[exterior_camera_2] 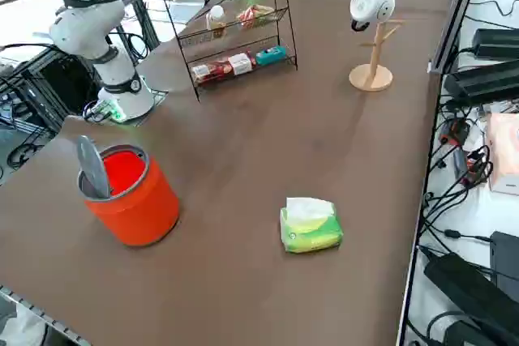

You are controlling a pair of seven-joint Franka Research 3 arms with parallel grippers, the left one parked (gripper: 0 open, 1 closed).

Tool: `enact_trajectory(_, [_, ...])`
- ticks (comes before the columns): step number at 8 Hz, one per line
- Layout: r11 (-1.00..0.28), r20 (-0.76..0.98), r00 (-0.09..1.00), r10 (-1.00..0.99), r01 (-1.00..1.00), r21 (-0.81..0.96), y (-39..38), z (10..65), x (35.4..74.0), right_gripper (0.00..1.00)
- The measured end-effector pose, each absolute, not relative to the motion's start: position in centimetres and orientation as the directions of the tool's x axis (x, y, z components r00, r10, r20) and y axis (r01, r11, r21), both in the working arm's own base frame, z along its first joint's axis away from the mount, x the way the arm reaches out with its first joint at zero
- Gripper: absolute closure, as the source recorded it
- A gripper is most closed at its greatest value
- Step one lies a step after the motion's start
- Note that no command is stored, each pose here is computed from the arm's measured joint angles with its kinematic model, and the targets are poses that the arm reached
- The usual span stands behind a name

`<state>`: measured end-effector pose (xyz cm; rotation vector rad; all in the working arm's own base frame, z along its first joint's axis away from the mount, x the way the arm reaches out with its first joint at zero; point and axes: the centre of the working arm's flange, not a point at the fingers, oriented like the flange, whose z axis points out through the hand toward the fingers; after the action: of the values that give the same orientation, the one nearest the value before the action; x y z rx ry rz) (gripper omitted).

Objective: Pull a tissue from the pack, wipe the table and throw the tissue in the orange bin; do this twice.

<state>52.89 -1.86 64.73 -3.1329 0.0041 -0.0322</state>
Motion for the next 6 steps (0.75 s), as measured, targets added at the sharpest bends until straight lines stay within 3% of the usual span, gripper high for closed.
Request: enact_trajectory(6, [-1.0, 0.021, 1.0, -0.003, -0.003, 0.002, -1.96, 64.56, 53.1, 0.0])
